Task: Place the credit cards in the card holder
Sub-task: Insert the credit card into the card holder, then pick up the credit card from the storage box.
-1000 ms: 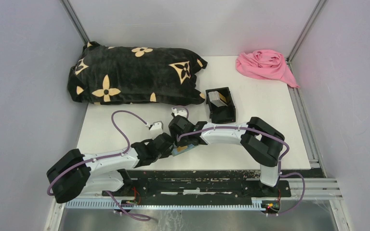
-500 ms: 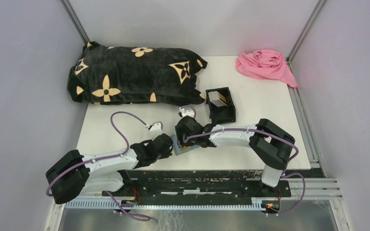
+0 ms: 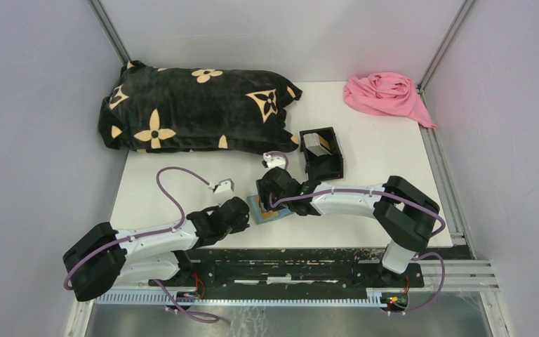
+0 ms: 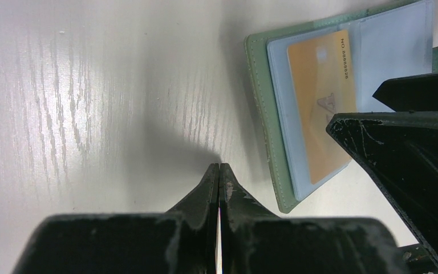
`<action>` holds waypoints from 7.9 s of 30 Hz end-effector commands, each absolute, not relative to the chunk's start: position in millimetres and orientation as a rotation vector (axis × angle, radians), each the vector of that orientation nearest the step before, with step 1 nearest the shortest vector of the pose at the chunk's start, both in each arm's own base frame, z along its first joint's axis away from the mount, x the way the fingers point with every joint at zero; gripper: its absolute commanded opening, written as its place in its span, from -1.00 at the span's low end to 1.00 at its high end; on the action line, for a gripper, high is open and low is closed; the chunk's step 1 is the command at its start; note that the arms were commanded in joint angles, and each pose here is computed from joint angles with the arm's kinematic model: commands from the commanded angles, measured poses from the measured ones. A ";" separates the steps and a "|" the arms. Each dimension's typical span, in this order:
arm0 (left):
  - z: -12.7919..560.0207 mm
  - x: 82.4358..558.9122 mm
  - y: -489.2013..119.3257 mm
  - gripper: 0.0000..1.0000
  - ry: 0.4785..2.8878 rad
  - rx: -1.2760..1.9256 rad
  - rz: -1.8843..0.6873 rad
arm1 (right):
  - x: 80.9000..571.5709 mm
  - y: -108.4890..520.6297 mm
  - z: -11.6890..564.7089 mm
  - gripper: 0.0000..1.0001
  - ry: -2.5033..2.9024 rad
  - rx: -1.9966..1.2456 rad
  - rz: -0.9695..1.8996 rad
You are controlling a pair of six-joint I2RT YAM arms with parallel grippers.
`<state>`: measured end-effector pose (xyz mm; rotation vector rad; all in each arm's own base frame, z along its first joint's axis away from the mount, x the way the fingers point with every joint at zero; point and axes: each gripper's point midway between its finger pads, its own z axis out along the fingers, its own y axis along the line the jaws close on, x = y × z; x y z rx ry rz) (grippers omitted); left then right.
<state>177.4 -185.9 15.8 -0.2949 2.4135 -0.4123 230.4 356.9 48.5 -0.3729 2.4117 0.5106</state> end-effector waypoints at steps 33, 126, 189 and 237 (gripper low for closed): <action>18.9 188.7 -200.8 -0.94 2.391 -0.302 -0.430 | 230.6 366.1 27.2 0.08 2.449 -0.247 0.804; 109.7 247.1 -230.5 0.73 2.116 -0.253 -0.440 | 450.5 201.9 151.6 0.75 2.177 -0.003 0.216; 105.1 246.4 -232.0 0.30 2.068 -0.217 -0.500 | 431.2 206.2 114.6 -0.29 2.294 0.137 0.618; 112.5 247.5 -234.7 0.30 2.040 -0.222 -0.535 | 425.0 211.6 151.7 -0.98 2.293 0.005 0.423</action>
